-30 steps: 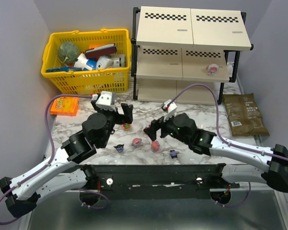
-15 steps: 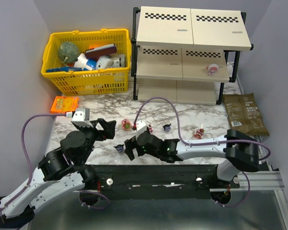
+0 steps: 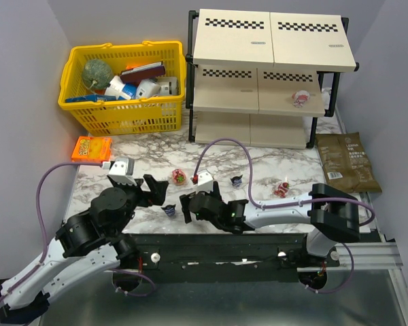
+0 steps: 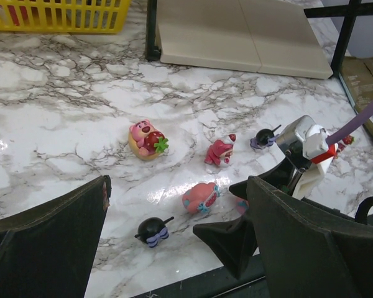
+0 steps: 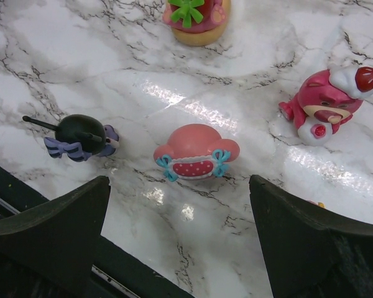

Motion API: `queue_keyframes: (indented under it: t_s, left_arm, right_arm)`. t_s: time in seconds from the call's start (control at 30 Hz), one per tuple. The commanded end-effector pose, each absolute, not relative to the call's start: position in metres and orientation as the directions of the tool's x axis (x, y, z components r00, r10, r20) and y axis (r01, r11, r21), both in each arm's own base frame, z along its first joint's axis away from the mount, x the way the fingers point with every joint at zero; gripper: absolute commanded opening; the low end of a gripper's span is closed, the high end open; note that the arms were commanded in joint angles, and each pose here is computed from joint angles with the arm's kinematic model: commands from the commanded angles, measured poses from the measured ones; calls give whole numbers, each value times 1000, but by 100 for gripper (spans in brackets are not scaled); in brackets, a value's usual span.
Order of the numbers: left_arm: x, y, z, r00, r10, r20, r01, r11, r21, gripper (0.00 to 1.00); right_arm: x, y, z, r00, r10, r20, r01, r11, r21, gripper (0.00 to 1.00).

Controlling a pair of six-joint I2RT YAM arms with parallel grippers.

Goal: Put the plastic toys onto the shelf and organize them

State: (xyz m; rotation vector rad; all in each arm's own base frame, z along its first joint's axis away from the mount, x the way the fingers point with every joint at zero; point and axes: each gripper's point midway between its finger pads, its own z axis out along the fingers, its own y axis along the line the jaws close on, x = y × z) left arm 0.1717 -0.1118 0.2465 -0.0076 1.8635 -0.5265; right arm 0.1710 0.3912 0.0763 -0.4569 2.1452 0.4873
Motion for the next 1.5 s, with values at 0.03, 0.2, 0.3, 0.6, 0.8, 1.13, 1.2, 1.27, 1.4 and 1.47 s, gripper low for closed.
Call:
queue_keyframes:
  t_s: [0.03, 0.2, 0.3, 0.6, 0.8, 1.13, 1.2, 1.27, 1.4, 1.47]
  left_arm:
    - [168, -116, 245, -375, -244, -895, 283, 889, -361, 99]
    - [164, -117, 247, -370, -257, -892, 303, 875, -378, 99]
    - [164, -117, 247, -367, -263, -892, 306, 872, -382, 99]
    - [164, -127, 241, -394, -214, -894, 334, 872, -356, 99]
    - [165, -131, 239, -403, -196, -894, 344, 873, -347, 99]
    - [165, -131, 239, -402, -197, -894, 346, 871, -348, 99]
    - [165, -131, 239, -403, -195, -894, 347, 872, -346, 99]
    - [165, -132, 239, -404, -195, -894, 348, 871, -347, 99]
    - [165, -133, 238, -406, -189, -894, 351, 871, -344, 99]
    - [165, -133, 238, -407, -190, -893, 351, 870, -346, 99]
  right_arm:
    - [179, 388, 67, -533, -160, -831, -451, 885, 119, 100]
    - [184, 392, 64, -499, -195, -844, -474, 877, 78, 100]
    - [185, 396, 64, -479, -206, -853, -496, 866, 70, 100]
    - [193, 409, 65, -430, -246, -869, -560, 827, 43, 100]
    - [194, 409, 56, -437, -253, -863, -566, 823, 45, 98]
    - [198, 416, 47, -442, -259, -859, -572, 819, 47, 90]
    - [199, 414, 47, -441, -259, -859, -570, 820, 45, 87]
    - [199, 414, 47, -439, -259, -860, -568, 822, 43, 85]
    - [201, 413, 44, -440, -259, -860, -560, 828, 37, 80]
    - [203, 410, 43, -442, -258, -859, -551, 834, 33, 77]
